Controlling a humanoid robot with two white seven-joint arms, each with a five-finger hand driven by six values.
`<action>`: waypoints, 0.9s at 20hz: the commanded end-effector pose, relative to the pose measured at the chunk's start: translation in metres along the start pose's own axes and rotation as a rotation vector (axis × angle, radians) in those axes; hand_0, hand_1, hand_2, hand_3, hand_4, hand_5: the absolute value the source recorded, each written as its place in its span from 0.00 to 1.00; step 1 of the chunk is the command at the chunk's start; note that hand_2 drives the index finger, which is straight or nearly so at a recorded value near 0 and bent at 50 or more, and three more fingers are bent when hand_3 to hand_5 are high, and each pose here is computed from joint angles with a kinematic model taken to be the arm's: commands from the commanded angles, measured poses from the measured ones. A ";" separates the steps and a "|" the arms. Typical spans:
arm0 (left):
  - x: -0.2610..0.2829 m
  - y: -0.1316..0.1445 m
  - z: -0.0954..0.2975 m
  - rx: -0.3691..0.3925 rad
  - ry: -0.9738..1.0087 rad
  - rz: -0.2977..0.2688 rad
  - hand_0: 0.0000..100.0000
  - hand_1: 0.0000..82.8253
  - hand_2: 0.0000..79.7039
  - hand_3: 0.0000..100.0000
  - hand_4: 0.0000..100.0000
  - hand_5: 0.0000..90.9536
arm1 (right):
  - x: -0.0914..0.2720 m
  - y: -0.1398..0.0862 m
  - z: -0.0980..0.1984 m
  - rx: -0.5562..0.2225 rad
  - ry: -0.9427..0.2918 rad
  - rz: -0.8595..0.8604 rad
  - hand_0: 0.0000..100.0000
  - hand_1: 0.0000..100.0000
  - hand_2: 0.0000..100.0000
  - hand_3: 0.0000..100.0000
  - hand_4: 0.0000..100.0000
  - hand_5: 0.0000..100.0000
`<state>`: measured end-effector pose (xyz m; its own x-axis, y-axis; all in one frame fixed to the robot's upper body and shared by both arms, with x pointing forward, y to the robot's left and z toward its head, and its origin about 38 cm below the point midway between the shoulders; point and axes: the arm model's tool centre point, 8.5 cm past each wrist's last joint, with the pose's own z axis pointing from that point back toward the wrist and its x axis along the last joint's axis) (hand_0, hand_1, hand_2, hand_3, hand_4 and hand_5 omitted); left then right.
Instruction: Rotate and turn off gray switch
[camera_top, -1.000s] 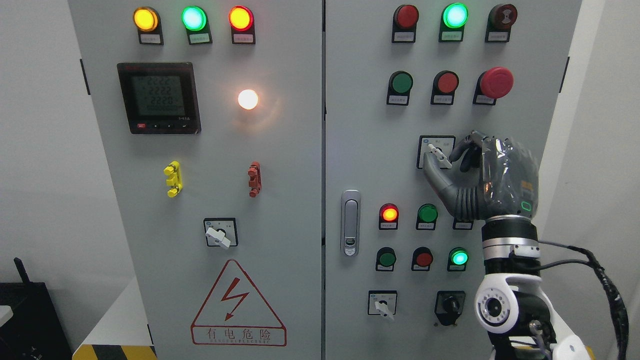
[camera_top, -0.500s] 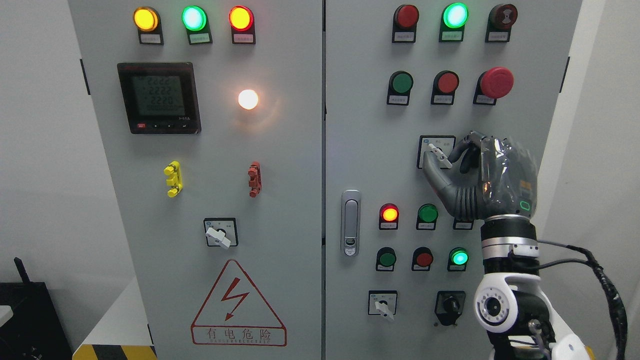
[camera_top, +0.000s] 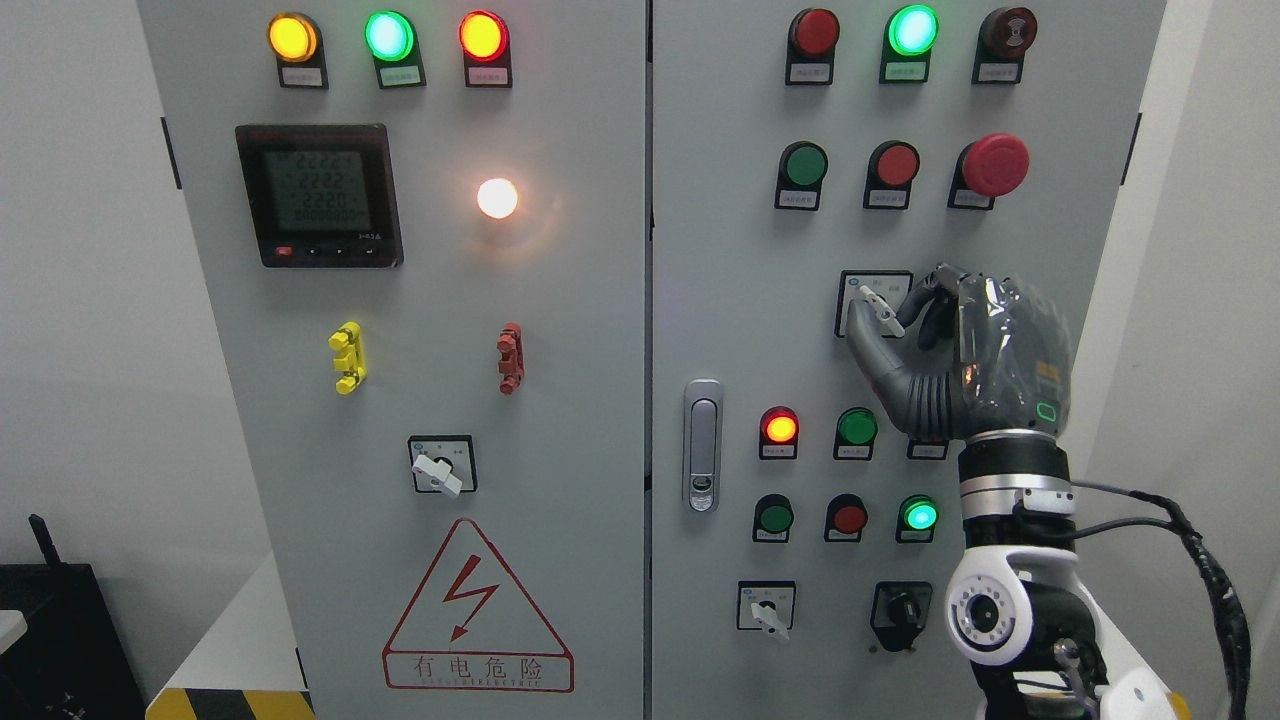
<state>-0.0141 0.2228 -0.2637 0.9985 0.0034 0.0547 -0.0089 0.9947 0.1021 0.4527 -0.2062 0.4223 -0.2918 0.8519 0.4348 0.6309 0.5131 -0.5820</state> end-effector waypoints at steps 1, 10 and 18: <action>-0.008 0.001 0.001 0.008 0.026 0.022 0.12 0.47 0.00 0.00 0.00 0.00 | 0.002 0.001 0.000 -0.005 -0.001 -0.009 0.45 0.35 0.68 0.90 0.84 0.98; -0.009 0.001 0.001 0.007 0.028 0.022 0.12 0.47 0.00 0.00 0.00 0.00 | 0.002 0.002 0.001 -0.001 0.001 -0.010 0.46 0.34 0.72 0.93 0.85 0.99; -0.008 0.001 0.001 0.007 0.026 0.022 0.12 0.47 0.00 0.00 0.00 0.00 | 0.002 0.002 0.001 -0.002 0.000 -0.011 0.47 0.34 0.74 0.95 0.86 0.99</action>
<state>-0.0144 0.2233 -0.2636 0.9985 0.0034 0.0543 -0.0093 0.9941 0.1077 0.4524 -0.2041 0.4224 -0.2965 0.8475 0.4403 0.6331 0.5196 -0.5738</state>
